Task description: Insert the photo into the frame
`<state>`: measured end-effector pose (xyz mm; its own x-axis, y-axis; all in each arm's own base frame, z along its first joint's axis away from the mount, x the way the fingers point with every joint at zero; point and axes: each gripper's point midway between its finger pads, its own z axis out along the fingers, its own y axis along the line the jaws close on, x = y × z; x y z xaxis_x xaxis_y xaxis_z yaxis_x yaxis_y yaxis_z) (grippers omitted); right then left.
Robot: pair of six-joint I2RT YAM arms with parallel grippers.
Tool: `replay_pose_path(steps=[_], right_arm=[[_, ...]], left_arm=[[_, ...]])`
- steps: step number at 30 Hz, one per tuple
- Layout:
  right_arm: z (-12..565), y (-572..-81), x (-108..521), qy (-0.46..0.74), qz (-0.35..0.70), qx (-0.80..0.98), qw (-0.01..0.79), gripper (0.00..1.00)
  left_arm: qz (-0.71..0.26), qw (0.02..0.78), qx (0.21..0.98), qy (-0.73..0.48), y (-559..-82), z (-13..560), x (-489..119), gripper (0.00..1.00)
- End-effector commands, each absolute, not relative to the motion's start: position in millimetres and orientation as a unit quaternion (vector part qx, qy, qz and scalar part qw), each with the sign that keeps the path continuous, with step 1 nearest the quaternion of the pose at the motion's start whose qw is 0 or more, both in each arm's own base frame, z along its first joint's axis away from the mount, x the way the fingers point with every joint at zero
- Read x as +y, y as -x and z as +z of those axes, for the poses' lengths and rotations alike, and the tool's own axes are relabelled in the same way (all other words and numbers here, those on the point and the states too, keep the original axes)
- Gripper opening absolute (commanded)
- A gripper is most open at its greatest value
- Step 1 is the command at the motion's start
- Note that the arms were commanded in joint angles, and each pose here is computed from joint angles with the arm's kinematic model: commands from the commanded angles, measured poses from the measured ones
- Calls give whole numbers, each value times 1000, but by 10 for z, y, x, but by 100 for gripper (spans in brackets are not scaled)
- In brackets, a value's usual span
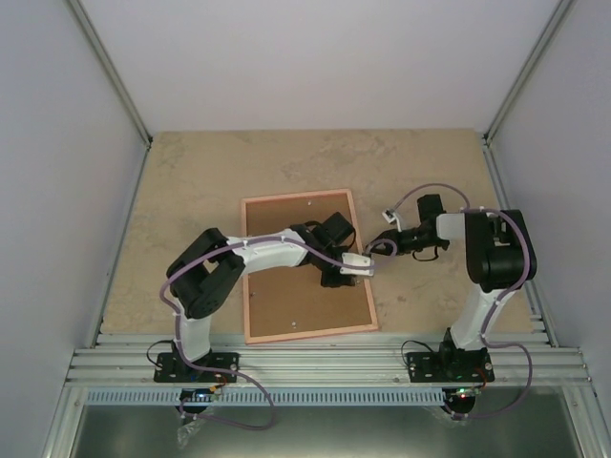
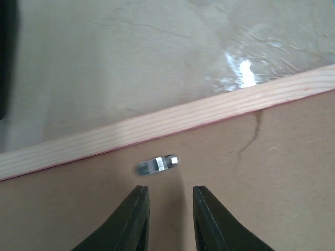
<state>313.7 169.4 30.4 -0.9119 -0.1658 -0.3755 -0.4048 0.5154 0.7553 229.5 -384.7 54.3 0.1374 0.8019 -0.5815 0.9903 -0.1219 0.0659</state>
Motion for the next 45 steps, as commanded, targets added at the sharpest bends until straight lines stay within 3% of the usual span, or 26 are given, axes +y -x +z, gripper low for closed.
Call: replay_pose_path(steps=[1,16,24,34,45], right_arm=[[249,-3090,1766,173,473,855,120,32],[371,-3079,1814,183,464,856,136,32],[156,-3066,1838,177,446,870,115,37],[-112,-3029,1786,167,422,886,94,28],[-149,-3030,1770,163,416,890,92,23]], left_arm=[[-199,235,607,-732,-2263,470,-3948,25],[-229,189,641,-708,-2024,335,-3908,23],[-234,165,666,-689,-1996,109,-3882,24],[-237,131,672,-689,-1960,-132,-3878,22],[-214,129,648,-720,-2019,-246,-3872,13]])
